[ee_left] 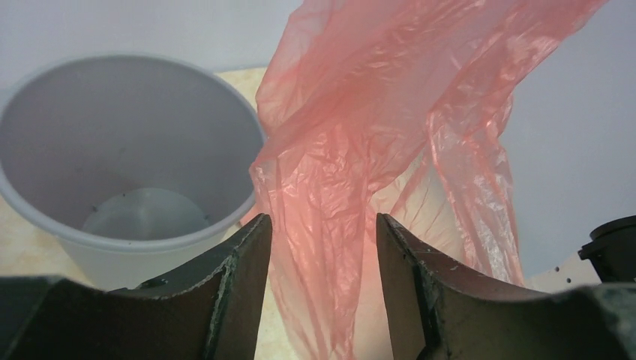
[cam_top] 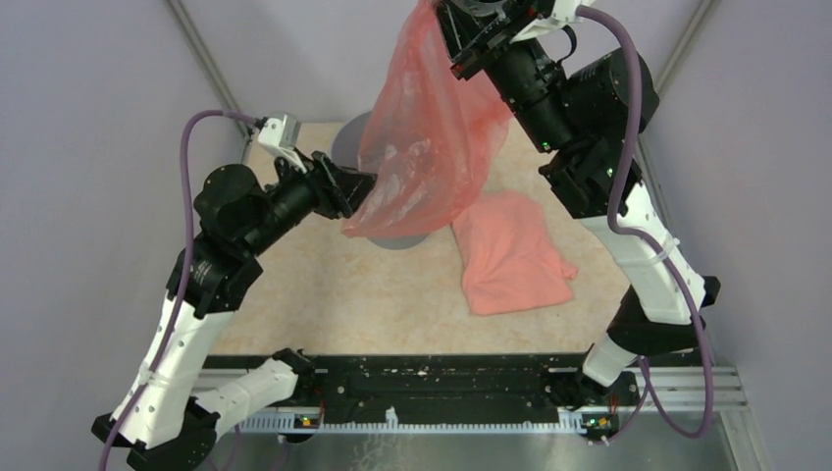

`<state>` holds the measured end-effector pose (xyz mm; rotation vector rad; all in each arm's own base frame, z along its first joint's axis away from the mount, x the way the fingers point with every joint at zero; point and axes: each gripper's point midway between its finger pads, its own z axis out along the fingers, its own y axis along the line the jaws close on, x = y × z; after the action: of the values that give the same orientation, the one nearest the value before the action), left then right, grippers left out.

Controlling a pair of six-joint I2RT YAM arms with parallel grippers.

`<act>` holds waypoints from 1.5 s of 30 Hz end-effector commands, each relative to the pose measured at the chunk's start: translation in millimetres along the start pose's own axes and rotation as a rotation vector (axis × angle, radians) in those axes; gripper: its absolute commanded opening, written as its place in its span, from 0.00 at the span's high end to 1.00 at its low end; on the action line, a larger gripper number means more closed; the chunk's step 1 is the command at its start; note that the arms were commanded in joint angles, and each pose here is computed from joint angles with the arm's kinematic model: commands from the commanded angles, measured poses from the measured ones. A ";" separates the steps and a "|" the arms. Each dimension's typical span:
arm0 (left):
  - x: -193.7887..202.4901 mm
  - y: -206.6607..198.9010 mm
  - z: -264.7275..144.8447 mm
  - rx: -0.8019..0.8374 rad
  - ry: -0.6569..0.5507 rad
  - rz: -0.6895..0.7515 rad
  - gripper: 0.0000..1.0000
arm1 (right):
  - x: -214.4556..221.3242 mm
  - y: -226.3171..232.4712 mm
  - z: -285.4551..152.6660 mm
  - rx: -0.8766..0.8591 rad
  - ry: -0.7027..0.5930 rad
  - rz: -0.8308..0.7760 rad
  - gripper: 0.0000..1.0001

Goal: Put the trash bags into the trash bin

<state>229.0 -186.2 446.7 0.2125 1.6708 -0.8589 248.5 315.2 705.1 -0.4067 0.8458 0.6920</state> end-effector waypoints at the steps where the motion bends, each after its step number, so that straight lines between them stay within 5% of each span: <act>1: -26.9 -21.7 6.4 0.092 -0.066 0.026 0.40 | -37.8 4.2 3.1 -0.027 -0.133 -0.017 1.00; 11: -9.2 3.3 21.8 -0.008 -0.002 0.057 0.39 | -48.9 -1.1 -1.1 -0.011 -0.167 -0.054 1.00; 18: -63.0 -2.1 30.0 -0.038 -0.165 0.076 1.00 | -42.6 5.9 11.6 -0.030 -0.188 -0.046 1.00; 24: -140.1 28.7 26.3 -0.290 -0.411 0.196 1.00 | -38.3 7.2 5.5 -0.038 -0.165 -0.025 1.00; 31: -188.5 41.3 22.8 -0.431 -0.558 0.303 1.00 | -23.1 0.8 -18.9 -0.019 -0.094 -0.032 1.00; 38: -191.4 45.8 37.9 -0.455 -0.542 0.344 1.00 | 6.8 -17.2 -37.0 0.078 0.010 -0.054 1.00; 45: -153.8 61.3 77.0 -0.445 -0.387 0.373 1.00 | 76.6 -42.1 -60.7 0.228 0.208 -0.132 1.00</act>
<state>361.1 -137.0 565.9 0.0010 1.3328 -0.2232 264.4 292.0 643.7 -0.3729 0.9636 0.5436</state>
